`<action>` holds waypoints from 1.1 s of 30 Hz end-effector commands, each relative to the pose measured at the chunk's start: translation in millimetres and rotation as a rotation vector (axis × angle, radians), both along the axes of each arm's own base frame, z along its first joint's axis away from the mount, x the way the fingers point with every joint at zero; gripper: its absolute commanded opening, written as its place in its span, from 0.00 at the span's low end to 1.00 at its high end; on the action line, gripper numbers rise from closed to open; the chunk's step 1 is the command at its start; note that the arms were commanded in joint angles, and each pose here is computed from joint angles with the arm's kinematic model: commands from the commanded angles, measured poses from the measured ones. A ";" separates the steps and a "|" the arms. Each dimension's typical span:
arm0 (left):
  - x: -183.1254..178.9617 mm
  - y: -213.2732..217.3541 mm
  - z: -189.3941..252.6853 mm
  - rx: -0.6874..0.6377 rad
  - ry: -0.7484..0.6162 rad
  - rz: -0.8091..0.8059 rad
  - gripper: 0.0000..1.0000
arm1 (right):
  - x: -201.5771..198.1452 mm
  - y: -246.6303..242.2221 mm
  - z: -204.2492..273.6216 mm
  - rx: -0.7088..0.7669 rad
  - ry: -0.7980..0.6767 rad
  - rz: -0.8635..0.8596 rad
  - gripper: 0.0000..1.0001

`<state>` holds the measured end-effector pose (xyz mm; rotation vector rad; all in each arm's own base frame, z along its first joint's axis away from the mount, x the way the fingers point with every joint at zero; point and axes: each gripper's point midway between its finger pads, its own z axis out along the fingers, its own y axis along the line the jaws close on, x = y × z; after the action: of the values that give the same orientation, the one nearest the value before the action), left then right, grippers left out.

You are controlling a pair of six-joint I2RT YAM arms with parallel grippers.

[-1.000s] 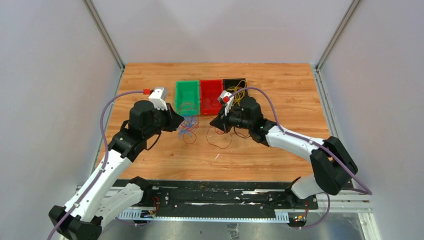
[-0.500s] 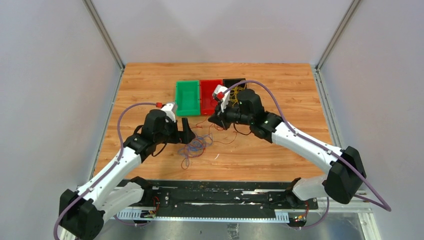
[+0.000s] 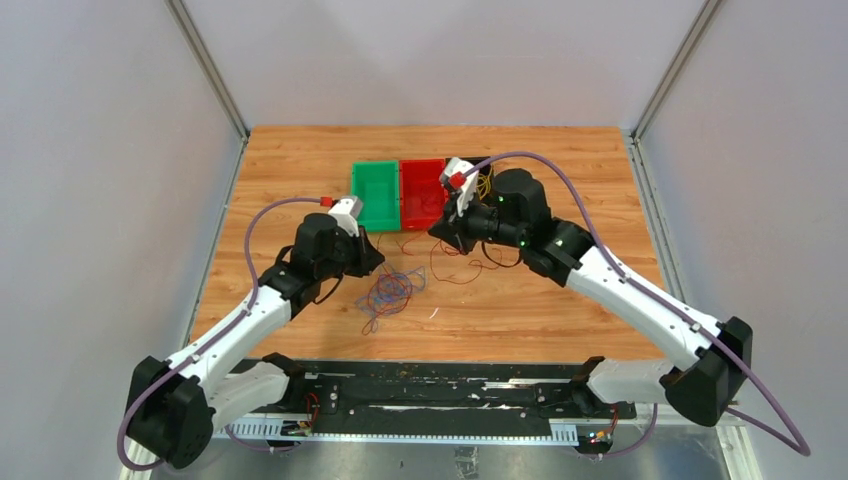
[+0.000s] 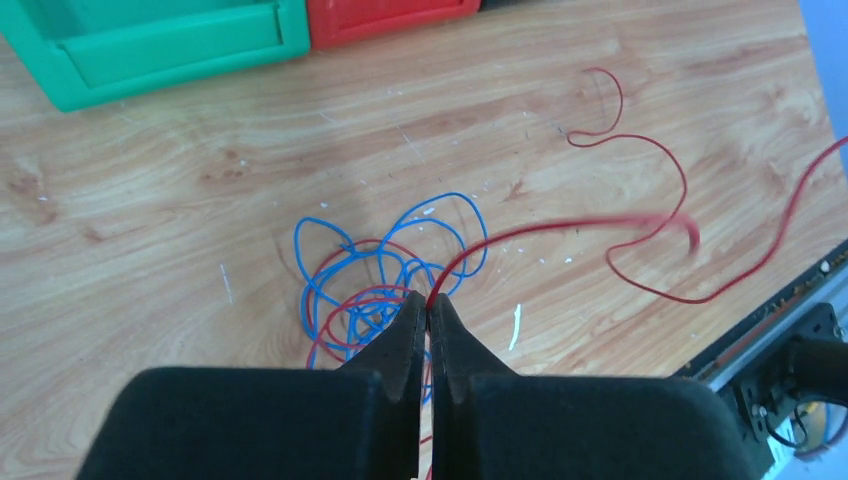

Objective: Untangle the cables

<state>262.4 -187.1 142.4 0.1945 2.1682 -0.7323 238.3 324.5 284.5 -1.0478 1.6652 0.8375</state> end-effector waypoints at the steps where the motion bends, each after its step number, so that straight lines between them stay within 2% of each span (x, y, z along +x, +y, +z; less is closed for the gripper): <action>1: 11.8 13.3 3.4 0.026 -0.043 0.103 0.00 | 24.7 -43.5 14.7 -0.070 -0.053 -0.222 0.00; 4: 10.2 42.4 -17.7 0.137 0.029 0.239 0.00 | 63.3 -111.9 21.8 -0.160 -0.106 -0.530 0.00; 7: 1.5 69.2 -40.5 0.236 0.112 0.358 0.00 | 86.6 -176.3 46.6 -0.186 -0.160 -0.779 0.00; 9: -5.7 76.5 -54.5 0.268 0.158 0.385 0.00 | 92.5 -205.0 72.3 -0.156 -0.198 -0.874 0.00; 11: -10.1 75.0 -63.8 0.265 0.185 0.377 0.00 | 92.6 -216.6 99.6 -0.119 -0.247 -0.899 0.00; 14: -13.0 66.5 -72.2 0.242 0.210 0.339 0.00 | 89.1 -210.2 148.3 -0.044 -0.334 -0.848 0.00; 19: -12.1 51.0 -76.0 0.209 0.226 0.266 0.02 | 78.0 -162.7 215.6 0.153 -0.401 -0.609 0.00; 26: -11.0 43.2 -83.6 0.199 0.249 0.233 0.05 | 66.7 -110.1 281.9 0.374 -0.449 -0.336 0.00; 27: -10.2 42.7 -83.3 0.199 0.249 0.233 0.07 | 67.1 -104.6 288.1 0.403 -0.445 -0.312 0.00; 33: -8.8 42.6 -79.1 0.211 0.249 0.224 0.39 | 90.8 -72.0 299.6 0.500 -0.443 -0.213 0.00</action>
<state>248.7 -138.9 54.2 -0.0652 2.4725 -0.3979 332.5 231.3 558.0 -0.6020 1.2143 0.6333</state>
